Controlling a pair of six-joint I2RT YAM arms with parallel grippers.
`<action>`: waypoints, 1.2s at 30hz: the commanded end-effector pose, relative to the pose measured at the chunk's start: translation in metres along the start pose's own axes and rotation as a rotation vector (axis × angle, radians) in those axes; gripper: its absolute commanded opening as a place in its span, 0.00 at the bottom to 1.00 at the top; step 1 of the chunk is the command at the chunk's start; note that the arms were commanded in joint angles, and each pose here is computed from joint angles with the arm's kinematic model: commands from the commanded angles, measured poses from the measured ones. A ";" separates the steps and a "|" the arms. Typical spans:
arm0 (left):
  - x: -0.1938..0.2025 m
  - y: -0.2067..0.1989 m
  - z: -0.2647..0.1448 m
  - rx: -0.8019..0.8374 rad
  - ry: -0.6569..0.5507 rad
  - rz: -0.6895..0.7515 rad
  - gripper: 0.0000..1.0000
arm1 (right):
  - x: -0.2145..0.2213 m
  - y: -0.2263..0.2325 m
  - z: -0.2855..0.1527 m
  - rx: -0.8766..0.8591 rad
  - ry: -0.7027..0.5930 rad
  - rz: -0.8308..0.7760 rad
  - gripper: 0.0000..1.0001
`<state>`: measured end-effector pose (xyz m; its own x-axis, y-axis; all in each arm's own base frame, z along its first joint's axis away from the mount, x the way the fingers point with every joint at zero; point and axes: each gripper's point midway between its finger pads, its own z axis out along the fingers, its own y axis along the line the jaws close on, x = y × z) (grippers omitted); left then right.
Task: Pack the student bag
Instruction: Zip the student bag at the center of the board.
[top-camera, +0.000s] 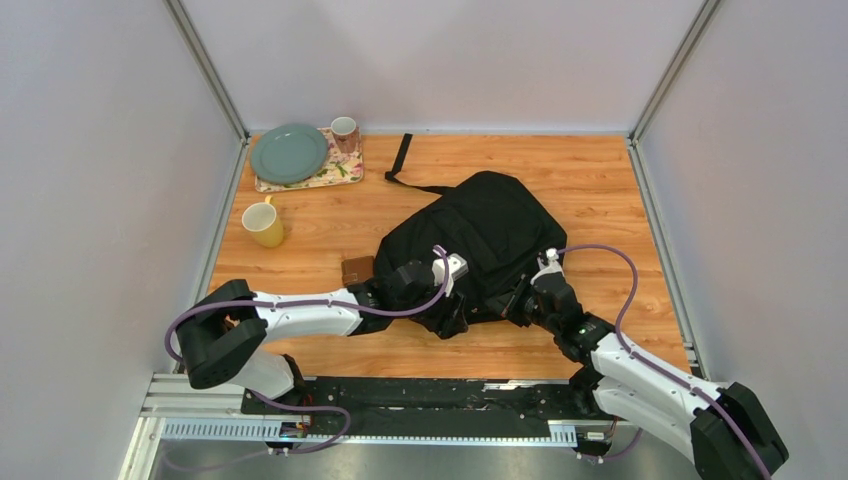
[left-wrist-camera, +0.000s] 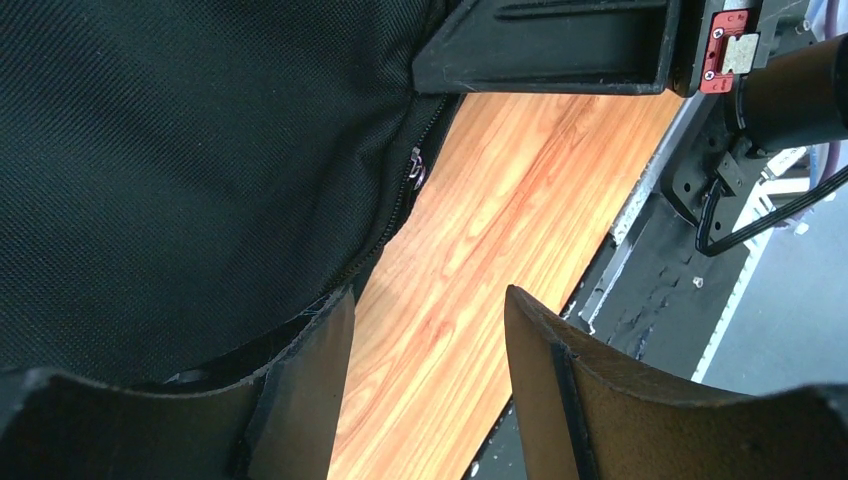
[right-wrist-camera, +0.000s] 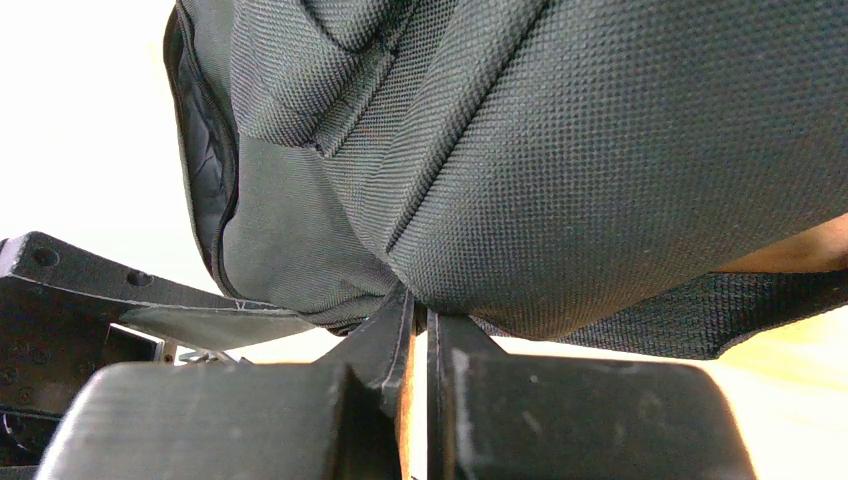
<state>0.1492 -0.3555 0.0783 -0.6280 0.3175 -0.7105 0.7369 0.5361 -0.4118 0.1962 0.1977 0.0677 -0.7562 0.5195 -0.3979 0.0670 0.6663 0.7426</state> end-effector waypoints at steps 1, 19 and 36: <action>-0.019 -0.001 0.003 -0.009 -0.065 0.048 0.65 | -0.004 0.020 -0.003 -0.071 0.001 -0.023 0.03; -0.027 0.008 0.001 -0.070 -0.062 0.084 0.65 | -0.002 0.019 -0.001 -0.067 0.009 -0.023 0.03; -0.028 0.018 -0.006 -0.111 -0.059 0.090 0.66 | -0.001 0.019 0.001 -0.065 0.018 -0.019 0.04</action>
<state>0.1638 -0.3497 0.0778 -0.5803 0.3415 -0.7393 0.7497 0.5786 -0.3212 0.1959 0.1982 0.0640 -0.7626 0.5111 -0.3965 0.0688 0.6736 0.7359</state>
